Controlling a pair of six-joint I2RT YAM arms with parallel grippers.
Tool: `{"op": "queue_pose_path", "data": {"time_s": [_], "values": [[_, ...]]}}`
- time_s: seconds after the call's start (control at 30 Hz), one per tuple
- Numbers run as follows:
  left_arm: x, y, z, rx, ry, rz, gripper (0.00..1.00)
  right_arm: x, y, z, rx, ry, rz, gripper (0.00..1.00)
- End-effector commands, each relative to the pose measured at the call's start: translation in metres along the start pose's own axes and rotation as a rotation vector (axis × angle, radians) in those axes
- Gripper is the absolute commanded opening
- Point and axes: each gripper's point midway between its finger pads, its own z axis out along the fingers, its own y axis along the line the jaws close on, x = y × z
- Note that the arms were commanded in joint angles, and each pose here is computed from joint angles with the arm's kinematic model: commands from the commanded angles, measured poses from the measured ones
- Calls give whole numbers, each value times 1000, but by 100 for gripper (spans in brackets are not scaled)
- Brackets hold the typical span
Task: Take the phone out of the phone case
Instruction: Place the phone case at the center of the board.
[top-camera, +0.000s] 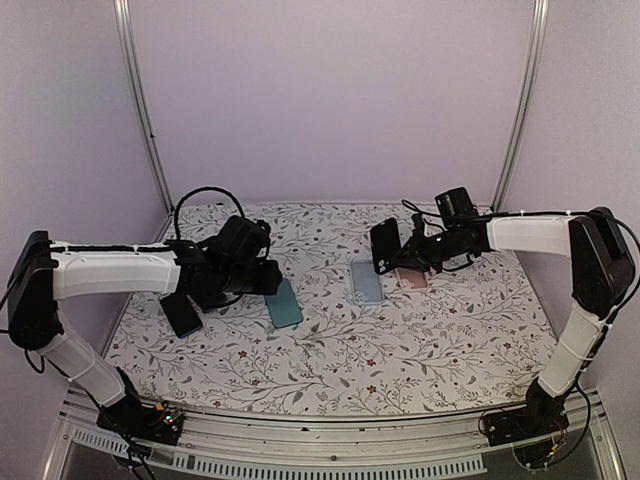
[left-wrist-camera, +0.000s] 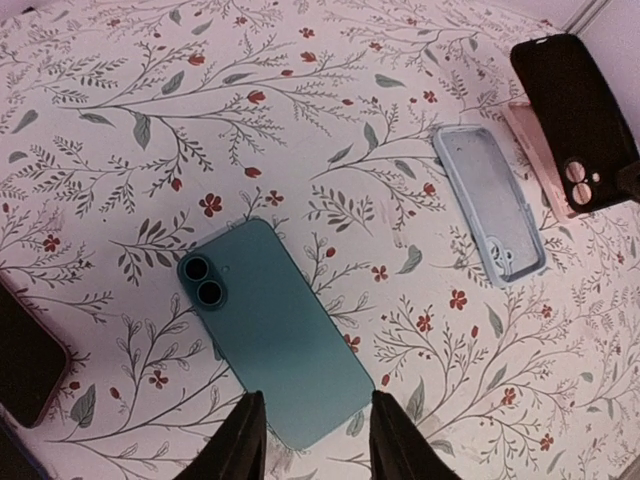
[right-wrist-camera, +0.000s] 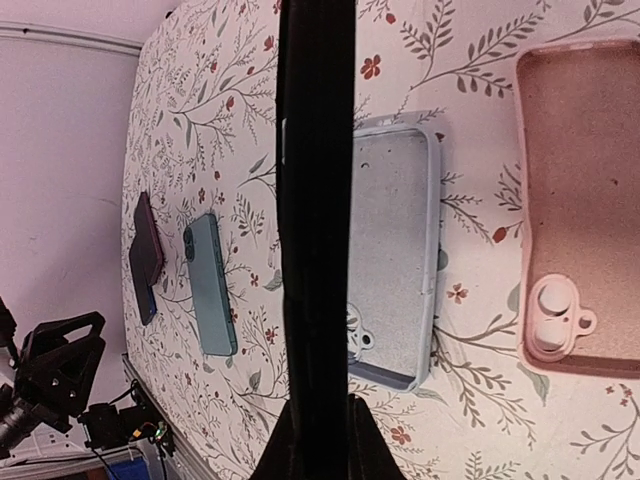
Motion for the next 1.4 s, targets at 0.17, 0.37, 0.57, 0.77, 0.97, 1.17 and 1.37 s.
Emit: {"op": "queue_pose_path", "data": {"time_s": [0.17,0.37,0.57,0.77,0.97,1.17,1.37], "values": [[-3,0,10,-12,46,-41,40,-24,-45,-53,-6,-46,-13,0],[-1,7,14,-12,77,-49,40,-39,-79,-76,32,-88,4,0],[-5,9,15,1,81,-48,40,-37,-106,-85,47,-67,21,3],[-3,13,17,10,82,-53,40,-33,-129,-82,86,-29,19,4],[3,16,21,10,101,-73,40,-30,-149,-74,147,1,30,5],[10,14,29,11,130,-101,40,-26,-162,-68,186,26,43,9],[25,13,38,6,180,-124,43,-23,-176,-68,254,40,47,28]]}}
